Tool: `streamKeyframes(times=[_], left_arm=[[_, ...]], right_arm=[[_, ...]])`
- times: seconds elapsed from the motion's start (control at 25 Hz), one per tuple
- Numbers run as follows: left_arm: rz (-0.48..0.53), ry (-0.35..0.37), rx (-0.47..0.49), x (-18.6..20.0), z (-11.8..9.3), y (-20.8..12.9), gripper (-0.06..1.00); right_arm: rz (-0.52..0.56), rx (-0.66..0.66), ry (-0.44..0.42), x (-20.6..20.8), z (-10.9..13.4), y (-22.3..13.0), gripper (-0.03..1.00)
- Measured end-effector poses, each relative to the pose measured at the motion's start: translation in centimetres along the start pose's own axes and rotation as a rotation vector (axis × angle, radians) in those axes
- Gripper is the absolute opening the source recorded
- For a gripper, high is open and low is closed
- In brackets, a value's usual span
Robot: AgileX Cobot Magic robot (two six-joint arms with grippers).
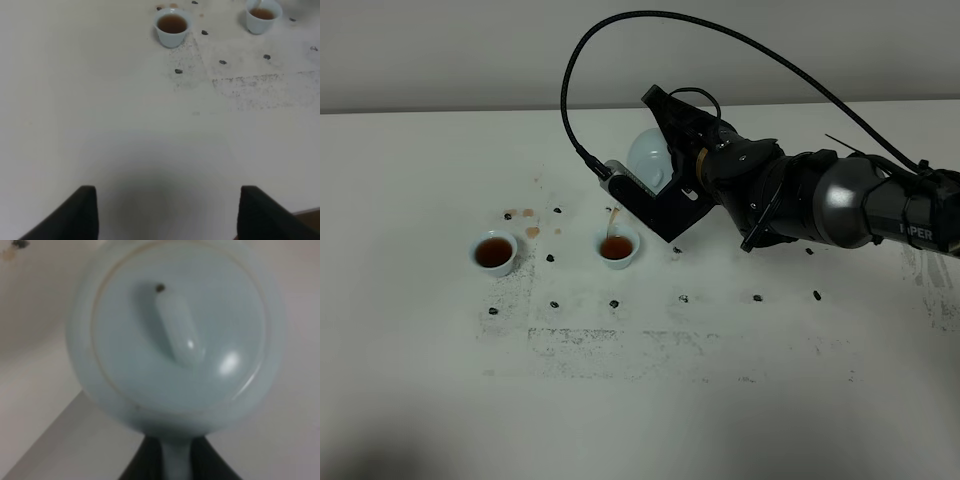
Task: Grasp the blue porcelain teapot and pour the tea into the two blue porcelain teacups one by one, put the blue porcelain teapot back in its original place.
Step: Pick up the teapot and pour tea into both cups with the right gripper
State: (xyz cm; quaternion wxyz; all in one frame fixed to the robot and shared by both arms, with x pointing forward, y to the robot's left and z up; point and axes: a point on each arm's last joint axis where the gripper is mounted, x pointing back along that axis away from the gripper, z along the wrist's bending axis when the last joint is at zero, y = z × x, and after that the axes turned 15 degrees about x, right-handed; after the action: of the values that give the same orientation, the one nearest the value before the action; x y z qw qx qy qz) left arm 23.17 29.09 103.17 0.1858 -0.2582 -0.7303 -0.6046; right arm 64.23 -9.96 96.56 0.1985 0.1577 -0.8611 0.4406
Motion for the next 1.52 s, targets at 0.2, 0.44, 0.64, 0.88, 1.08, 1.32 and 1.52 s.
streamKeyframes(times=[0.2,0.44,0.64,0.88,1.08,1.32,1.52], left_arm=[[0.0,0.0,0.0,0.0,0.0,0.0,0.6],[0.0,0.0,0.0,0.0,0.0,0.0,0.6],[0.0,0.0,0.0,0.0,0.0,0.0,0.6],[0.0,0.0,0.0,0.0,0.0,0.0,0.6],[0.0,0.0,0.0,0.0,0.0,0.0,0.6],[0.0,0.0,0.0,0.0,0.0,0.0,0.6],[0.0,0.0,0.0,0.0,0.0,0.0,0.6]], right_arm=[[0.0,0.002,-0.001,0.0,-0.01,0.0,0.08],[0.0,0.011,-0.001,0.0,-0.01,0.0,0.08],[0.0,0.013,-0.001,0.0,-0.01,0.0,0.08],[0.0,0.014,-0.001,0.0,-0.01,0.0,0.08],[0.0,0.014,-0.001,0.0,-0.01,0.0,0.08],[0.0,0.014,-0.001,0.0,-0.01,0.0,0.08],[-0.01,-0.045,0.018,0.0,0.16,0.1,0.08]])
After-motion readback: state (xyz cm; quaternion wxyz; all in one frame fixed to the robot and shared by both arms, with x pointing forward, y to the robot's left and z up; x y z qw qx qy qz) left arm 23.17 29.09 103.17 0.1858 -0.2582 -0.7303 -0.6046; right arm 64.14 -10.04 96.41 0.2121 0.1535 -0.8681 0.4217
